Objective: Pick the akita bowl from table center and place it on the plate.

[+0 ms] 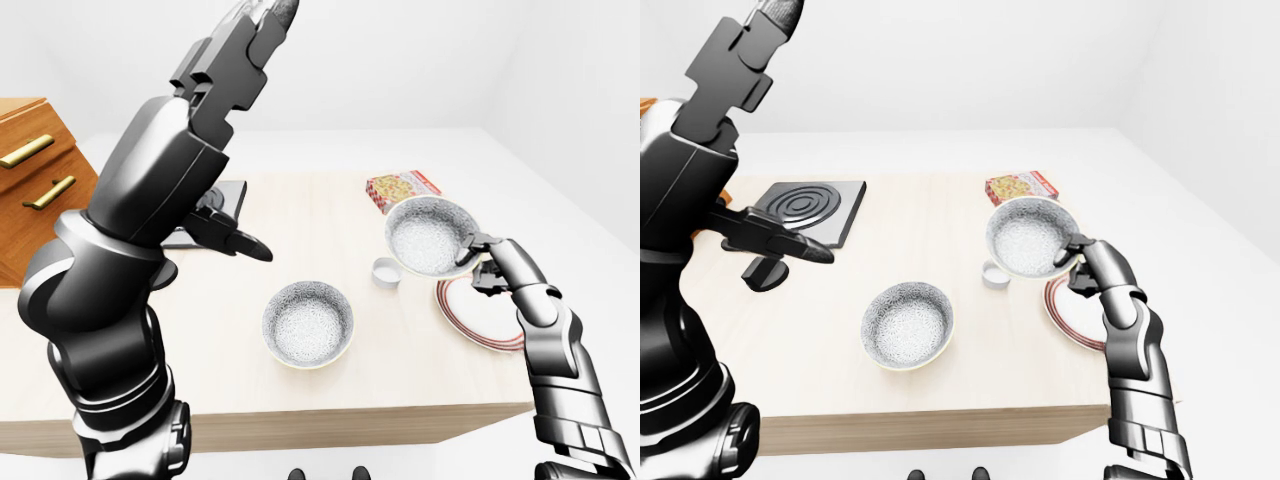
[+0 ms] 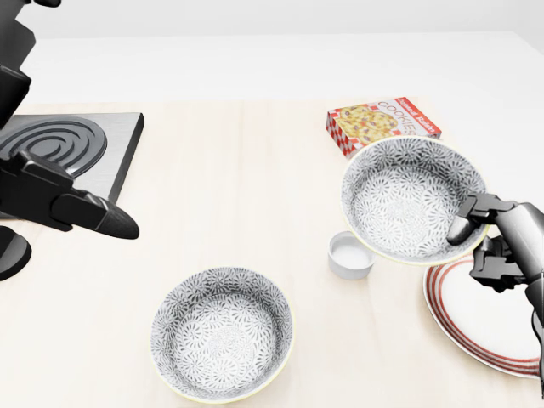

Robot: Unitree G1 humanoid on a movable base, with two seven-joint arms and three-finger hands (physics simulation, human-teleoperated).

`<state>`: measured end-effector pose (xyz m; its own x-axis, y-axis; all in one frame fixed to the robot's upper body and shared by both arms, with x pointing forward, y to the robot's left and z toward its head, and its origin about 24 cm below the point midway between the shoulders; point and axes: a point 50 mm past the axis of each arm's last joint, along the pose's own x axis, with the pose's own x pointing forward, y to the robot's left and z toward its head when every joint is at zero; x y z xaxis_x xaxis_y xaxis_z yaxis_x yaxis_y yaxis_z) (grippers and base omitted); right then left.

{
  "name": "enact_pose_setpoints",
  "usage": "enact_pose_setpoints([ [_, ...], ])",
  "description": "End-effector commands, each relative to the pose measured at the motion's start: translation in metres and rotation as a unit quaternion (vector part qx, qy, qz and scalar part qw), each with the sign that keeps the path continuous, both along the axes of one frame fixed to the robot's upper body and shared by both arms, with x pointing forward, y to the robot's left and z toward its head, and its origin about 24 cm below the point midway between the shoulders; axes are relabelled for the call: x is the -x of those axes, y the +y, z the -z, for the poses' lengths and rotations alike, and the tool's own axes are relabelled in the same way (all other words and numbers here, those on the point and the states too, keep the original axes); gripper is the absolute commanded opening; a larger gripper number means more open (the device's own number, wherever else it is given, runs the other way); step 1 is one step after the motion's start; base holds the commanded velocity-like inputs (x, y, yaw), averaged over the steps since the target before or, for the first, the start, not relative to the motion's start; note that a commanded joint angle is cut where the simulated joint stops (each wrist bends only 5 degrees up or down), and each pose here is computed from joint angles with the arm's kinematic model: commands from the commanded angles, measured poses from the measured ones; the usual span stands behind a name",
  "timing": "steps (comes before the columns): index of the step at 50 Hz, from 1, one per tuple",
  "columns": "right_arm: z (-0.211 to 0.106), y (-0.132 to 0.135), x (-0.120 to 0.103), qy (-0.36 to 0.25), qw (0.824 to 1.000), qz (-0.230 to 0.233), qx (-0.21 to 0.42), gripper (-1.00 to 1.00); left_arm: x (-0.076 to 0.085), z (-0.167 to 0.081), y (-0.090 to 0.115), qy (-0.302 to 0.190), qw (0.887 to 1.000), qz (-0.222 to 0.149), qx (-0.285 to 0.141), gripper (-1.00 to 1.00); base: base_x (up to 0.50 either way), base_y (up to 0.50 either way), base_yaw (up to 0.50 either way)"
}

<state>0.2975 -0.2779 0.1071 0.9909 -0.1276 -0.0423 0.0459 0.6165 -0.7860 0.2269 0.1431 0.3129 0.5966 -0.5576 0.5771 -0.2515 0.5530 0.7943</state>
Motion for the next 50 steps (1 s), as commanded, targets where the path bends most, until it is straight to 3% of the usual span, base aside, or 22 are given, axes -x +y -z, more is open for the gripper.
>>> enact_pose_setpoints([
  [1, 0.014, -0.031, 0.019, -0.031, 0.993, 0.043, -0.103, -1.00, 0.001, 0.006, 0.000, 0.007, 1.000, 0.001, 0.008, 1.00, 0.00, 0.00, 0.00],
  [13, 0.042, -0.053, 0.031, -0.012, 0.990, 0.093, -0.107, -1.00, 0.000, 0.019, 0.002, 0.027, 0.999, 0.000, 0.028, 1.00, 0.00, 0.00, 0.00],
  [31, 0.071, -0.087, 0.045, 0.042, 0.975, 0.182, -0.122, -1.00, 0.002, 0.020, 0.000, 0.027, 0.999, 0.001, 0.024, 1.00, 0.00, 0.00, 0.00],
  [50, 0.083, -0.100, 0.057, 0.061, 0.966, 0.221, -0.119, -1.00, 0.001, 0.018, -0.001, 0.025, 0.999, 0.001, 0.021, 1.00, 0.00, 0.00, 0.00],
])
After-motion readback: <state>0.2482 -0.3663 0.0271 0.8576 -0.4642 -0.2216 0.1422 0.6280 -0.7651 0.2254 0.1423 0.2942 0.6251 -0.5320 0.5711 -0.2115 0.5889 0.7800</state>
